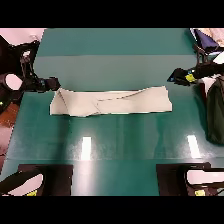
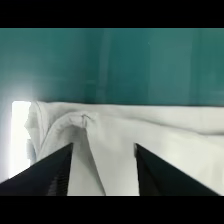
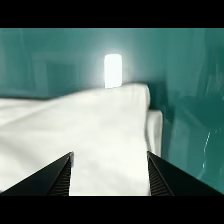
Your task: Fold the shirts.
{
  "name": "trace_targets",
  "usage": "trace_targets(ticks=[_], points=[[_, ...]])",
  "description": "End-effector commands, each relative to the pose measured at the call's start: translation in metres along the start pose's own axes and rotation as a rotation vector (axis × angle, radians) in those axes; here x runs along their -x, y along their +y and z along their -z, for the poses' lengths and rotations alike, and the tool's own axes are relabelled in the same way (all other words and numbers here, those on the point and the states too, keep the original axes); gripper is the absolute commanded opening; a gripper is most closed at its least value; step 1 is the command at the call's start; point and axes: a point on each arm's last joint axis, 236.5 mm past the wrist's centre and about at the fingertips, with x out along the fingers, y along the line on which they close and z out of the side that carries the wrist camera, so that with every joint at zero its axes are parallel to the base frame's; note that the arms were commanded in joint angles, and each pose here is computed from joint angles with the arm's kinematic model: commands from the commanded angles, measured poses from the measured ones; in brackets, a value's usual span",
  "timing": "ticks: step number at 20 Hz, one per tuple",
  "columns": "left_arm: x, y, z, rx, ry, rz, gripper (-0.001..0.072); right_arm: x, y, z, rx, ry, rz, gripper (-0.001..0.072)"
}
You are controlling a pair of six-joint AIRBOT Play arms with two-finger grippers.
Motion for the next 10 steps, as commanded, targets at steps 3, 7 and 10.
trace_targets(ticks=[3,7,10], points=[[0.010,-0.006,0.022,-0.028,0.128,0.014,0.0036,-0.005,-0.045,0.064,-0.069,0.204,-0.048,0.0533],[0.011,-0.007,0.028,-0.023,0.153,0.020,0.0036,-0.031,-0.059,0.102,-0.127,0.276,-0.151,0.0532],[0.011,-0.013,0.028,-0.007,0.153,0.042,0.0036,-0.049,-0.044,0.103,-0.178,0.270,-0.298,0.0531]])
